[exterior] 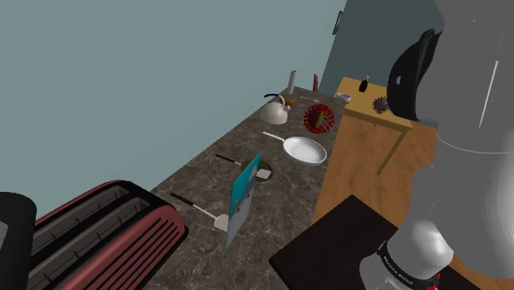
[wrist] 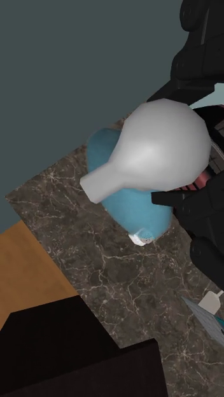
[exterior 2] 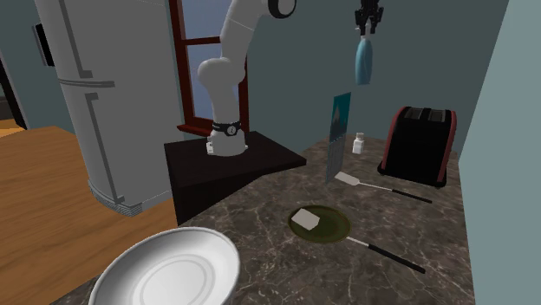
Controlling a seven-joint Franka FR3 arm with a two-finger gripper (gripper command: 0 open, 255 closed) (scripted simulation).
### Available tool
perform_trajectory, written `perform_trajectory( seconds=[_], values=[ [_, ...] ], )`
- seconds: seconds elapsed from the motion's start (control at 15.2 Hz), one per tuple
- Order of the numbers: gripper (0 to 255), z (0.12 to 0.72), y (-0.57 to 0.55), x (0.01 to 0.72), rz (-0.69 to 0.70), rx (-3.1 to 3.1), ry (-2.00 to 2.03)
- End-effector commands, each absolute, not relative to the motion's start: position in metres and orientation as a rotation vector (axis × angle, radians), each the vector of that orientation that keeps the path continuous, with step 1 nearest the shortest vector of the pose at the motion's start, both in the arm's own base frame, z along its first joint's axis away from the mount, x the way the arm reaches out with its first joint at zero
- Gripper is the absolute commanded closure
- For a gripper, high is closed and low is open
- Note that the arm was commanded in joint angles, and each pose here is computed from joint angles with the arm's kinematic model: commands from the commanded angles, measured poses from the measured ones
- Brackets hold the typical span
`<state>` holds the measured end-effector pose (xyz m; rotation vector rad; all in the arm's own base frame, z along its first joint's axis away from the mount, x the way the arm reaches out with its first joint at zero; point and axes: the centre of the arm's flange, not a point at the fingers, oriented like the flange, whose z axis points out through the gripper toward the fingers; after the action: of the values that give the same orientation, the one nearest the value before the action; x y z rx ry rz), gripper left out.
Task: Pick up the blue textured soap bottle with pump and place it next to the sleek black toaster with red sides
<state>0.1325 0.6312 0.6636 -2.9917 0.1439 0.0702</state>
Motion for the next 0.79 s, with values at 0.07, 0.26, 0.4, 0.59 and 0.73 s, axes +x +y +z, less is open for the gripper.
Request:
perform_trajectory(
  seconds=[0.07,0.26,0.4,0.59,0.73],
  values=[
    [255,0.649,0.636,0.129,0.067,-2.991,0.146],
    [255,0.633,0.636,0.129,0.067,-2.991,0.146],
    [255,0.623,0.636,0.129,0.067,-2.991,0.146],
    [255,0.607,0.636,0.129,0.067,-2.991,0.146],
    [255,0.596,0.636,0.129,0.067,-2.991,0.146]
  ],
)
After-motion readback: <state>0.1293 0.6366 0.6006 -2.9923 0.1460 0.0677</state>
